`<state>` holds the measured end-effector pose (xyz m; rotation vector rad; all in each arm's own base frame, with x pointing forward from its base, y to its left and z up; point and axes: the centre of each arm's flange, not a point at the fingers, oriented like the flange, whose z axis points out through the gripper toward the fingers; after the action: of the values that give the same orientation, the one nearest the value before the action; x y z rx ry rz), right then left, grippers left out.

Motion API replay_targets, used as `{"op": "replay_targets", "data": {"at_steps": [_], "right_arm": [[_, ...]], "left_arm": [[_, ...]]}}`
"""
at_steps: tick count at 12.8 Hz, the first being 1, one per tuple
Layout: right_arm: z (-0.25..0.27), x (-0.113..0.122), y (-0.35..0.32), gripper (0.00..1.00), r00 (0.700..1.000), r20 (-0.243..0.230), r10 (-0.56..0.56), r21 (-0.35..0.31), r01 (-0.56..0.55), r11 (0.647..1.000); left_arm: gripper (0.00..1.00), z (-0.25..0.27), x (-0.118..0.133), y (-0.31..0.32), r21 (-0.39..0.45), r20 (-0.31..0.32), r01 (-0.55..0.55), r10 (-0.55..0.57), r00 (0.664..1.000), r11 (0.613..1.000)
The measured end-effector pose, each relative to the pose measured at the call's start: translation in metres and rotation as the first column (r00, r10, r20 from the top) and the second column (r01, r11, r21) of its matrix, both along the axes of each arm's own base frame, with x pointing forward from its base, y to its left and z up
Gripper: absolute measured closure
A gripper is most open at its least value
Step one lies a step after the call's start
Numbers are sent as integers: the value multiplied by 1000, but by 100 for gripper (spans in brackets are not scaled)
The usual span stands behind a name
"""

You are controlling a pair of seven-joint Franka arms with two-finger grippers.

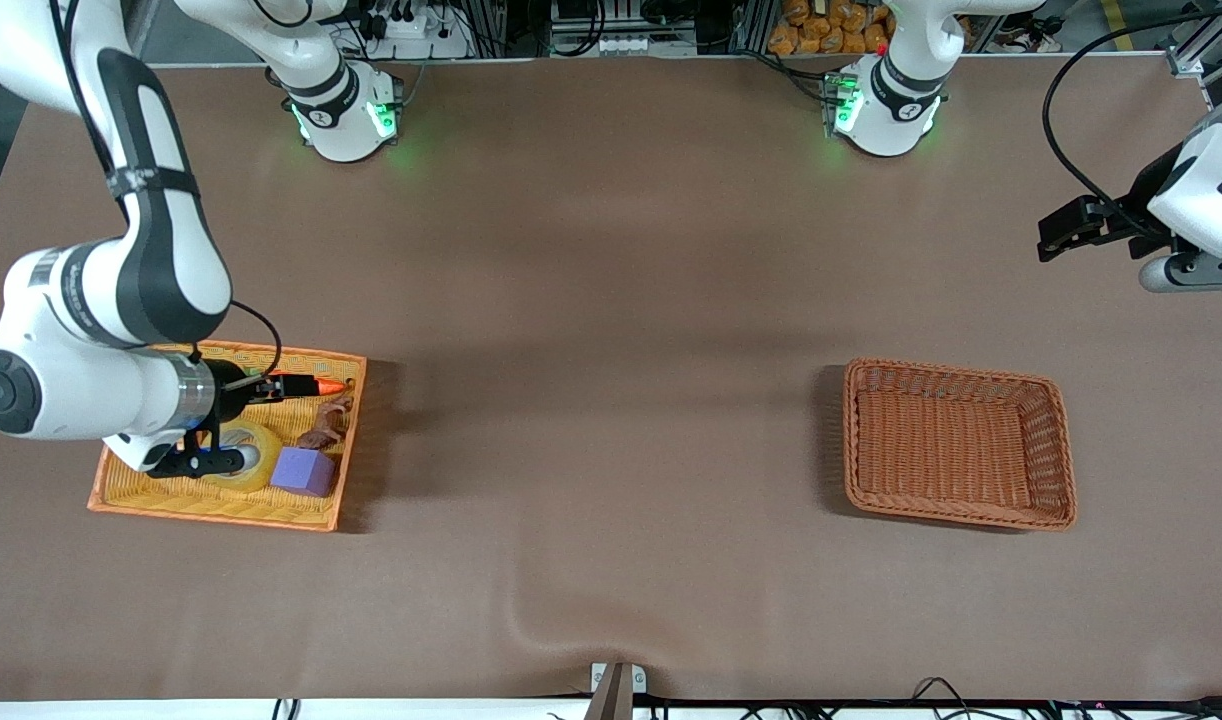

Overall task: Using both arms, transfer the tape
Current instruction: 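Reach the right gripper down to the tape roll in the yellow tray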

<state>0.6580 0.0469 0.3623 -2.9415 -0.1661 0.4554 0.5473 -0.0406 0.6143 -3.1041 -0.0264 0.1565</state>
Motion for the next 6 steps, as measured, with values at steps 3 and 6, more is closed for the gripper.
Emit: {"op": "replay_targets", "data": {"at_steps": [3, 6], "right_arm": [[-54, 15, -39, 0, 998, 32, 46, -1, -46, 999], [-78, 29, -60, 0, 973, 89, 211, -184, -192, 964]], "left_arm": [[0, -2, 1, 0, 0, -4, 0, 0, 1000, 1000], [0, -9, 5, -1, 1, -16, 2, -2, 1000, 1000]]}}
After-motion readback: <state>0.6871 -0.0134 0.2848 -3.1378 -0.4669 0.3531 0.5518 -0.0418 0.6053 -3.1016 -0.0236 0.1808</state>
